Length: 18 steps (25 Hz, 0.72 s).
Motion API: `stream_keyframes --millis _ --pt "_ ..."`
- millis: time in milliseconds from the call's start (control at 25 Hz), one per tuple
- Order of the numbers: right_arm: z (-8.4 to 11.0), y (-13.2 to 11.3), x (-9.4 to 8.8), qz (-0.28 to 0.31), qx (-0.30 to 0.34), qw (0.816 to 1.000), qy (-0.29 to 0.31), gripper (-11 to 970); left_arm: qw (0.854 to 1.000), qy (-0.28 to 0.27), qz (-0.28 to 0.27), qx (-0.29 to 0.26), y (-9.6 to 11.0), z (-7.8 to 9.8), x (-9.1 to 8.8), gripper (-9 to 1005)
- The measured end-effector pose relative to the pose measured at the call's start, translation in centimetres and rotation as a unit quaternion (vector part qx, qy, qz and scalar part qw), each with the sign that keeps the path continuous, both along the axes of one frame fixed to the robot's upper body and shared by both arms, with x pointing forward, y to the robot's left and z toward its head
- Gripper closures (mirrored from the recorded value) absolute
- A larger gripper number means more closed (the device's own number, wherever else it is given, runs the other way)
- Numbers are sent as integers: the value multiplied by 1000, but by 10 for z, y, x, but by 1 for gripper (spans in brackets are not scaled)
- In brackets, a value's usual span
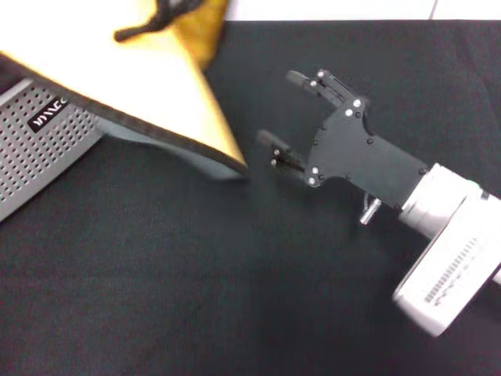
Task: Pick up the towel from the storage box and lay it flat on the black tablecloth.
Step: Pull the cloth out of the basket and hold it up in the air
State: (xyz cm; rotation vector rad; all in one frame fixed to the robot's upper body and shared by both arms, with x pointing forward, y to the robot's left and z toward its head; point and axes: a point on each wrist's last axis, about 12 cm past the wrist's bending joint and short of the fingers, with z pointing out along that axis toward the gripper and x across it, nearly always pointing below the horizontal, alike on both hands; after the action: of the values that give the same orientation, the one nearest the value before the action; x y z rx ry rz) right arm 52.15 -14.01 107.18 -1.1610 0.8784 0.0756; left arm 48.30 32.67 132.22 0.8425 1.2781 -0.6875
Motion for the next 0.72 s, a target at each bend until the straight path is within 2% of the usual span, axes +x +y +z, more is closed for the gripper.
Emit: stream_keyframes --millis 120,320,560,720 --pt "7 7 -7 2 6 998 -60 229 999 14 -30 -5 -10 -5 5 987" --pt "9 14 -27 7 14 993 -120 245 998 29 -55 -9 -19 -14 13 986" --pt "8 11 -46 -22 18 984 -178 268 997 47 -65 -11 -26 -27 23 985" --pt "10 11 -50 -26 18 979 -204 267 997 58 -59 -10 -31 -38 31 985"
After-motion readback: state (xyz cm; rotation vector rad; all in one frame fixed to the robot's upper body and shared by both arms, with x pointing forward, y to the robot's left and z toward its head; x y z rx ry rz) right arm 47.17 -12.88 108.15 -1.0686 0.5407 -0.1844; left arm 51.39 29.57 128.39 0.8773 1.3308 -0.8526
